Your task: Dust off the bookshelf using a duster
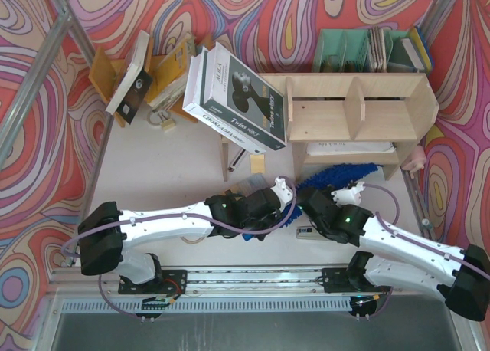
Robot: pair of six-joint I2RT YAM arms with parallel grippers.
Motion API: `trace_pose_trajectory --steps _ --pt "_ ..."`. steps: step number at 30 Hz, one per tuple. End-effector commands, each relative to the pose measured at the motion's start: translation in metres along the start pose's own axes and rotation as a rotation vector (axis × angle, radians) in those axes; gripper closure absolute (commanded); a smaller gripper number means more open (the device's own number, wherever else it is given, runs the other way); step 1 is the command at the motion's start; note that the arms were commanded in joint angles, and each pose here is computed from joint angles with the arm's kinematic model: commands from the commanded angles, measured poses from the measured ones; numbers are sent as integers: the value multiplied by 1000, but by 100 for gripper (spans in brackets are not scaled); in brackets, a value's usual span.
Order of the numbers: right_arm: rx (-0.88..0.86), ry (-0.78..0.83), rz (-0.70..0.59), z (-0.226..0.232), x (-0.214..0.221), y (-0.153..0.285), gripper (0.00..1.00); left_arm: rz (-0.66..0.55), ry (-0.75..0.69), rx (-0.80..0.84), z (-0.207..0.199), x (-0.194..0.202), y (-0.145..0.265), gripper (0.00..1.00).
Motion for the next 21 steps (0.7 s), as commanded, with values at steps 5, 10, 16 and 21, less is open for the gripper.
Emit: trace_pose_trajectory --steps 5,10,16,21 --pt "-98 -102 -16 24 -12 12 91 78 8 -76 13 17 -6 99" --pt "-43 -50 -34 17 -17 15 64 62 5 -60 8 9 5 100" --pt "-6 49 -84 20 -34 27 29 34 -2 -37 3 1 20 100" --pt "-2 132 -135 22 -51 38 19 24 -7 -11 -1 -1 31 100"
Point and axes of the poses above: each gripper's point midway between its finger pads, its own y axis back along the fingers, its own z axis along the line the jaws close on, x = y × z, the point moved 6 cm from there along y, back along the fingers, and after that the axes turned 6 degrees about y, right-handed, at the moved point
